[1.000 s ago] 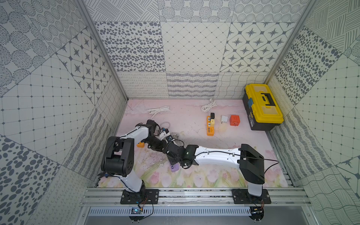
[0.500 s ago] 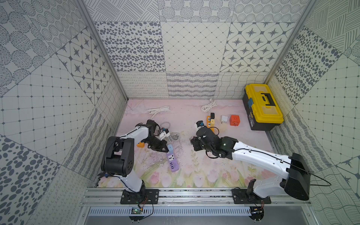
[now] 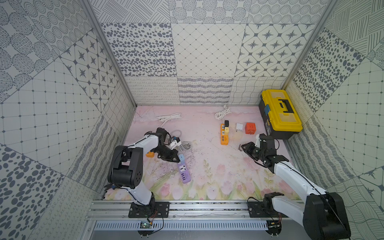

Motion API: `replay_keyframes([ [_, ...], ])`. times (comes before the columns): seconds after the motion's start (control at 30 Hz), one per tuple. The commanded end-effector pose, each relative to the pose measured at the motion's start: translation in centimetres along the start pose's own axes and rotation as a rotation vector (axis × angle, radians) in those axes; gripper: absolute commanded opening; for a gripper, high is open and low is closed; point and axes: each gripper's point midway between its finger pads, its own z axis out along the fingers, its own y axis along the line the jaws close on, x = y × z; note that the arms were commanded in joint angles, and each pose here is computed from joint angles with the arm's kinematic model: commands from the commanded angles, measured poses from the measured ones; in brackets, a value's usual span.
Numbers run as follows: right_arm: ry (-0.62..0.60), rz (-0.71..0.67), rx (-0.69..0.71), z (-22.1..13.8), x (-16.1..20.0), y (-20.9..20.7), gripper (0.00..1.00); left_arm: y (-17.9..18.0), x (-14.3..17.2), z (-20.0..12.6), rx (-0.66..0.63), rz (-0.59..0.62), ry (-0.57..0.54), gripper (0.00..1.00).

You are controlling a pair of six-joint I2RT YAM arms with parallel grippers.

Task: Pull the plug off the socket
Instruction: Remove the plug from the socket, then place the plug at the center of the board.

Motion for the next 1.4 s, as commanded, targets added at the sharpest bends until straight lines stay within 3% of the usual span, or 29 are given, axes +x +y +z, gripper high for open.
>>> replay_keyframes([
  [0.0,-0.024,0.027,-0.142,0.7,-2.0,1.9,0.14,2.8,0.5,0.3,-0.146,0.017,0.030,0.00],
  [0.17,-0.044,0.046,-0.073,3.0,-3.3,-0.1,0.14,2.8,0.5,0.2,-0.147,0.018,0.028,0.00],
  [0.47,-0.051,0.052,-0.054,8.0,-5.5,-0.3,0.21,2.8,0.5,0.3,-0.145,0.017,0.029,0.00],
  [0.7,-0.026,0.006,0.010,10.0,-5.1,-0.2,0.35,2.8,0.5,0.2,-0.147,0.018,0.027,0.00],
  [0.87,-0.050,-0.002,0.059,8.7,-4.8,-1.2,0.45,2.8,0.5,0.2,-0.147,0.018,0.026,0.00],
  [1.03,-0.073,-0.048,0.046,5.9,-4.9,0.0,0.73,2.7,0.5,0.2,-0.148,0.019,0.025,0.00],
  [1.17,-0.110,-0.125,0.014,2.4,-5.2,2.4,0.74,2.8,0.5,0.1,-0.150,0.020,0.022,0.00],
  [1.37,-0.124,-0.352,0.012,-2.3,-3.7,7.3,0.71,2.8,0.5,0.1,-0.150,0.020,0.023,0.00],
])
